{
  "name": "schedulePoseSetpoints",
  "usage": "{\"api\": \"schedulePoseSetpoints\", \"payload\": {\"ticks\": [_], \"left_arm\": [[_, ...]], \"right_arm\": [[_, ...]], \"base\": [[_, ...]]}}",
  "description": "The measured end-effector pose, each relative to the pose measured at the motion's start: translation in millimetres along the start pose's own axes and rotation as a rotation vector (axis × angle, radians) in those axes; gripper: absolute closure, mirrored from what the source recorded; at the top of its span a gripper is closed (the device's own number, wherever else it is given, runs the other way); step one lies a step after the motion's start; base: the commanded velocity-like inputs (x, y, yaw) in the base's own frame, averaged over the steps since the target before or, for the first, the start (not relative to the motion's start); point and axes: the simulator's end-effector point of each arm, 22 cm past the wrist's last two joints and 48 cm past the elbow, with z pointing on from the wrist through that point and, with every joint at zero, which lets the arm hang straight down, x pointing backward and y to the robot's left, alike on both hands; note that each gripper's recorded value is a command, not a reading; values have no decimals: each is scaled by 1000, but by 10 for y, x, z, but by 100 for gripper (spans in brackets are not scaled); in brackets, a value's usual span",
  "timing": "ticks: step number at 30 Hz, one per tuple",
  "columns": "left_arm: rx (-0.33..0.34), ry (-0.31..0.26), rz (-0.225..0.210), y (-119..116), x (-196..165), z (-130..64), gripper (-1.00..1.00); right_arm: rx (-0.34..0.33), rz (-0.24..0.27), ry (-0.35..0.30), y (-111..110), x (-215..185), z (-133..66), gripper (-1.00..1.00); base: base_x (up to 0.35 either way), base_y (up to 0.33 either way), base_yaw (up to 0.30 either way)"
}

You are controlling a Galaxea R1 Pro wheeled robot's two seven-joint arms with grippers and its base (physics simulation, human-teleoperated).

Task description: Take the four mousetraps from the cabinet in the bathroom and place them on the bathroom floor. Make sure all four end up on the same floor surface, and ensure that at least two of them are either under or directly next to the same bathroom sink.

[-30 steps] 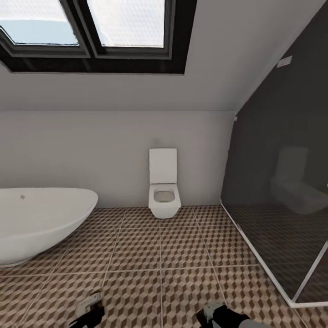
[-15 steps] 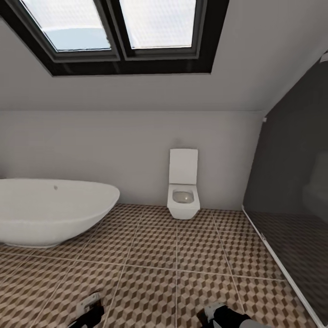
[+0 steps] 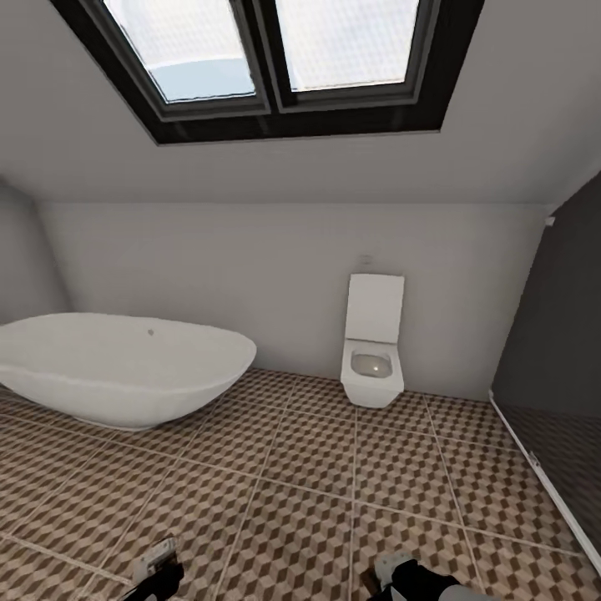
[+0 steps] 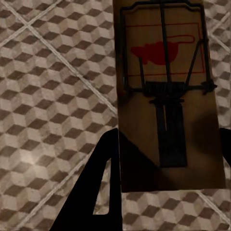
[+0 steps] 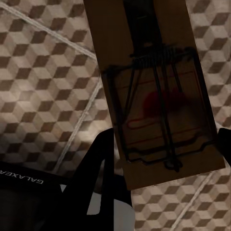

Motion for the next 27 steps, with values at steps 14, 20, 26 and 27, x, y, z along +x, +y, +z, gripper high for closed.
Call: {"api": "schedulePoseSetpoints", "payload": {"ticks": [14,20,26,27], "left_arm": [[-142,-9,-9,500,-117,14,100],[-138,3,-6,475,-82,12,100],[-133,9,-5,436,-57,9,100],[-131,10,-4,425,-52,8,100]], "right_arm": [[0,0,0,-8,3,0,100],[0,0,0,-9,3,0,100],[0,1,0,-8,1,0,100],[0,0,0,-9,2,0,100]], "base": [[0,0,300],[0,0,300],[0,0,300],[0,0,300]]}}
